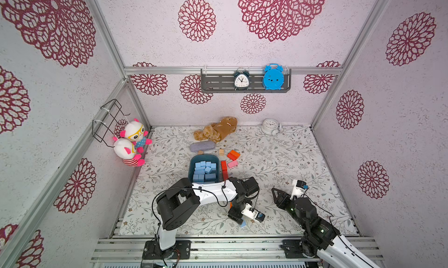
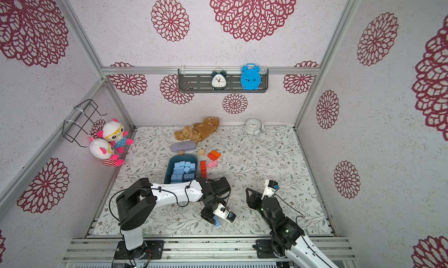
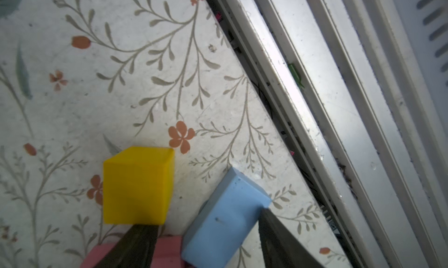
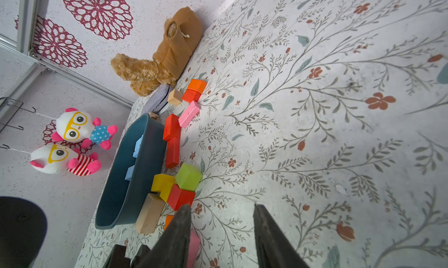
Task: Pick out the blue building blocks
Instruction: Pick up the building block from the center of the board.
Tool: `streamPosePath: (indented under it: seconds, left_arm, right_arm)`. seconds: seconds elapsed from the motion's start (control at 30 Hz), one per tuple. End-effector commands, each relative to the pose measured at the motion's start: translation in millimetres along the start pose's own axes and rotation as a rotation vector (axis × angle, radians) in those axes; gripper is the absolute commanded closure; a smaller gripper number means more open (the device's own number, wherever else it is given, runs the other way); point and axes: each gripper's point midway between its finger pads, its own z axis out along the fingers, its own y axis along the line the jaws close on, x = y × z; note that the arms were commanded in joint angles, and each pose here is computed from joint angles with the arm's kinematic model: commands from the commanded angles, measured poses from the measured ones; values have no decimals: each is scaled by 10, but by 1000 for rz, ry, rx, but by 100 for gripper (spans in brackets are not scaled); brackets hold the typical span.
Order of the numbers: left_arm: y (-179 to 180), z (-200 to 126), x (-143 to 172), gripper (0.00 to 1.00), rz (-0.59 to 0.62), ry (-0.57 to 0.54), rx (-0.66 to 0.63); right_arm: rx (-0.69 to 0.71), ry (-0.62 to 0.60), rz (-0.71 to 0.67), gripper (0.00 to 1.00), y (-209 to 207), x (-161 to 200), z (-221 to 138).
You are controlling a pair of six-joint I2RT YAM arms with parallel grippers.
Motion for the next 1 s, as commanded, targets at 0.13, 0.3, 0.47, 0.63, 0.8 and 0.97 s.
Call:
streamPosePath:
  seconds: [0.13,0.3,0.47,0.63,0.8,0.97]
  left_arm:
    - [-158,20,49,35,213,19,28]
    - [6,135,124,53,188,41,-80]
    - [85,-10,13,73,82,-3,-133]
    - [83,-358,-44,73,-9,-77,-162]
    - [193,-916,171,73,-173,-157,-210]
    - [218,-1422,620,72,-337,-217,-324]
  right_arm:
    - [-9,4,24,55,59,-14,46]
    - [-24,12,22,56,129,-17,95]
    - [-23,52,-20,57,177,67,174]
    - [-64,73,-88,58,343,187,297]
    - [-92,82,-211,57,724,93,507]
    - [-158,36,-239,57,999,34,701]
